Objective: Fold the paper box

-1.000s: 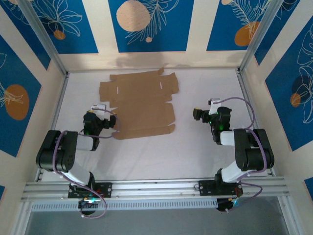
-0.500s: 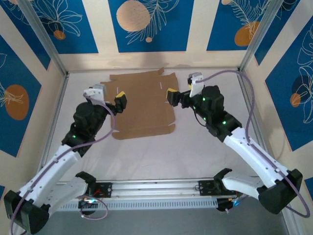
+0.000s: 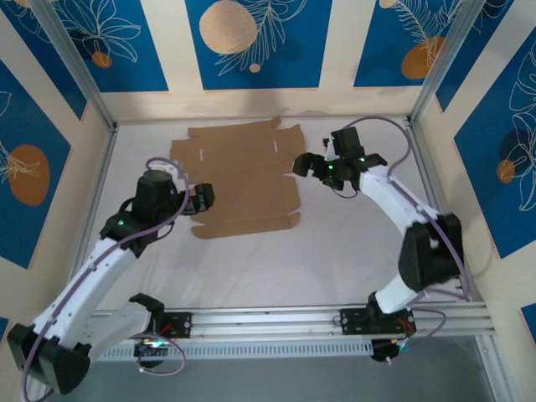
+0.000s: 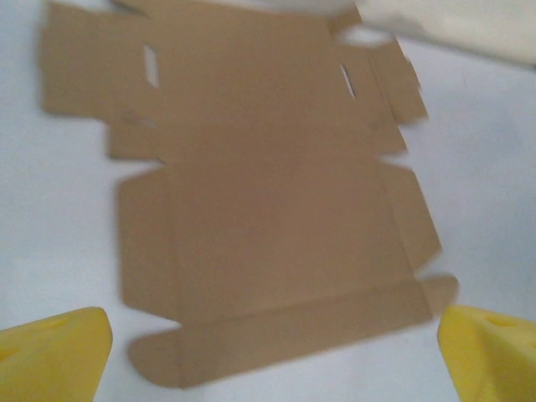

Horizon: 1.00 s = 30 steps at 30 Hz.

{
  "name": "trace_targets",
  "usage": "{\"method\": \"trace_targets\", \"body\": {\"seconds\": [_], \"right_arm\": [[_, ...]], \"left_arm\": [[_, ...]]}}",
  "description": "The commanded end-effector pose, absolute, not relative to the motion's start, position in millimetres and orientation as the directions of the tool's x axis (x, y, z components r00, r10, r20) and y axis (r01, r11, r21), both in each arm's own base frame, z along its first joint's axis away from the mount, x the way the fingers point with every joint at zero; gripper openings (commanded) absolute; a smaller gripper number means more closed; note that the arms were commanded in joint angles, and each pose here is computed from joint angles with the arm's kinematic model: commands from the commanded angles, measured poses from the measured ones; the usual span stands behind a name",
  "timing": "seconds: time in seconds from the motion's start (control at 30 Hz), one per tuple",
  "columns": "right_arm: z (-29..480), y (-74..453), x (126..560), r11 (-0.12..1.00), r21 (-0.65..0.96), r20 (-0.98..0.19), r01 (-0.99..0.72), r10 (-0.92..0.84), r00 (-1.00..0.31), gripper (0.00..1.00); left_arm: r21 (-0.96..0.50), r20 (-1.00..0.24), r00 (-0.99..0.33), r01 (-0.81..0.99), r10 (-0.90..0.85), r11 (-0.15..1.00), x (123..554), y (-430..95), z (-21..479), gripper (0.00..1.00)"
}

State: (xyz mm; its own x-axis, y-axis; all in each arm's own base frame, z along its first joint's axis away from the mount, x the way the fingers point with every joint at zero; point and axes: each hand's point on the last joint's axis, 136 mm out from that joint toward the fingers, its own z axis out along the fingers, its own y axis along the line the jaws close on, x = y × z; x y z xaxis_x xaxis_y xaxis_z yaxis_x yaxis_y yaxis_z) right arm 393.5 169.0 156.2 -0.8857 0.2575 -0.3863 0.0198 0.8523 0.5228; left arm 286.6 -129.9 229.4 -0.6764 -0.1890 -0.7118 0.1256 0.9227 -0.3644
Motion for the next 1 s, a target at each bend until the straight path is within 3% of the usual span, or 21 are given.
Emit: {"method": "trace_targets", "body": {"seconds": [0.0, 0.4, 0.67, 0.83, 0.97], "right_arm": [[158.7, 169.6, 424.5, 0.803, 0.594, -0.399, -0.036, 0.255, -0.881, 0.95], [76.4, 147.6, 557.1, 0.76, 0.647, -0.209, 0.057, 0.249, -0.946, 0.79], [45.1, 179.0, 590.3, 0.725, 0.688, -0.206, -0.021, 0.168, -0.964, 0.7], [37.1, 197.7, 595.5, 0.671, 0.741, -0.19, -0.019, 0.183, -0.965, 0.44], [31.6, 205.5, 586.9, 0.676, 0.736, -0.173, -0.023, 0.156, -0.973, 0.34]], "left_arm": [[-0.51, -0.575, -0.809, 0.24, -0.121, 0.826, 254.4, -165.8, 212.0, 1.0], [-0.543, -0.539, -0.839, 0.279, -0.074, 0.792, 235.7, -174.4, 199.0, 1.0], [-0.538, -0.534, -0.844, 0.295, -0.049, 0.789, 238.5, -179.8, 195.8, 1.0], [-0.513, -0.542, -0.84, 0.295, -0.037, 0.806, 240.6, -176.2, 198.7, 1.0], [-0.499, -0.554, -0.831, 0.295, -0.038, 0.815, 242.0, -173.7, 201.9, 1.0]]}}
